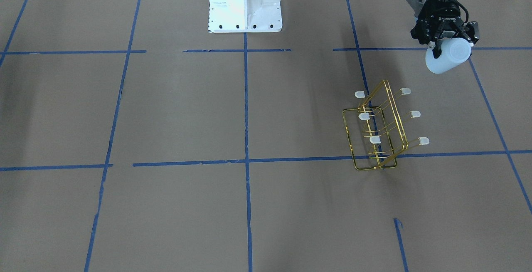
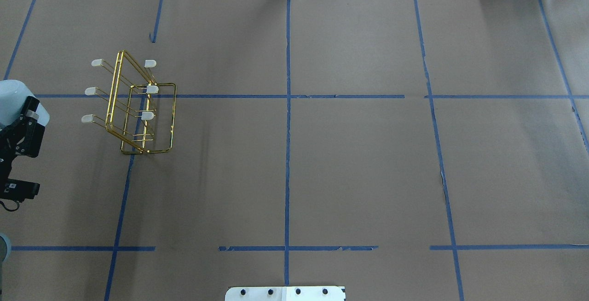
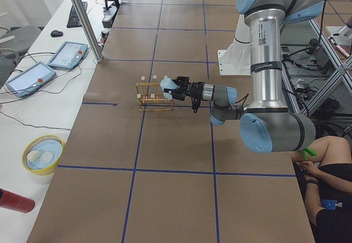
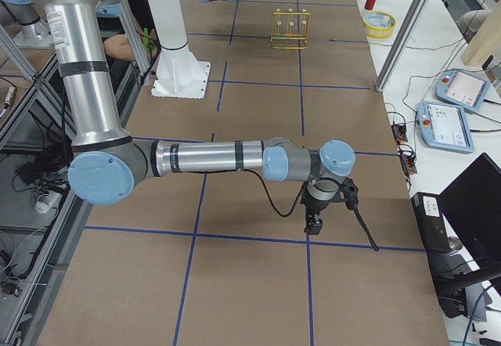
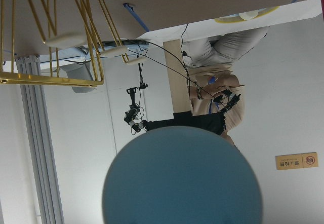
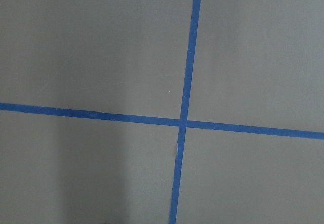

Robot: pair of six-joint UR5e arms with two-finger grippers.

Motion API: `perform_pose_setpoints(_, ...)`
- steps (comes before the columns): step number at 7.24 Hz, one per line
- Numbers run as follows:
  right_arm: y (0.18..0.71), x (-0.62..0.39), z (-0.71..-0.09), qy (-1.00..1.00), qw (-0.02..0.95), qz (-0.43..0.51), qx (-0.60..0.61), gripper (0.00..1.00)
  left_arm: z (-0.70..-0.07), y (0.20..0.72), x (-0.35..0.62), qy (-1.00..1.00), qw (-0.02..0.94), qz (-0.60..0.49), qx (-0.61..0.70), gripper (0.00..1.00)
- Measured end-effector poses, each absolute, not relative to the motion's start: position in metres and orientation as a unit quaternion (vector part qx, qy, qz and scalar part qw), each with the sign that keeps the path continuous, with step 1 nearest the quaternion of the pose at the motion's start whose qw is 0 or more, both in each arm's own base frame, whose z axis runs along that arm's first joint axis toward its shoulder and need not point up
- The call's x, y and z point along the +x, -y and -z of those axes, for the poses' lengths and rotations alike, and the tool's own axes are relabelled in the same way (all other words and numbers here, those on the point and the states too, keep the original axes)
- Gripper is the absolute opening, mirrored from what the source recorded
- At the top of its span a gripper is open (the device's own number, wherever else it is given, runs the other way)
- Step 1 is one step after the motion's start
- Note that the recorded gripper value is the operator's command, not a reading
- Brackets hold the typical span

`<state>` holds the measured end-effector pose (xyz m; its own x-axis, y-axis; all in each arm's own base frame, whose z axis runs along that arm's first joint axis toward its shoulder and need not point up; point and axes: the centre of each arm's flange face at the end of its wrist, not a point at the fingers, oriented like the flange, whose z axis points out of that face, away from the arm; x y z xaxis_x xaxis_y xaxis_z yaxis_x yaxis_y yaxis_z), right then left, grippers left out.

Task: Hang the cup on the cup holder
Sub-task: 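Move the tipped cup toward a white peg on the gold rack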

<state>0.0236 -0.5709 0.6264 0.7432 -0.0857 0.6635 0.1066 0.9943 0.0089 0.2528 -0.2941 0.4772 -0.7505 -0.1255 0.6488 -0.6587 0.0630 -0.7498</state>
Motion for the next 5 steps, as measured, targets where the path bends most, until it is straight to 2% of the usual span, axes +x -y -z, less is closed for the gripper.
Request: perform_pose_setpoints(5,0.571,0.024,-0.626,0.355,0.933,0.052,-0.015,1.0,-0.476,0.302,0.296,0.696,0.222,-0.625,0.275,0.0)
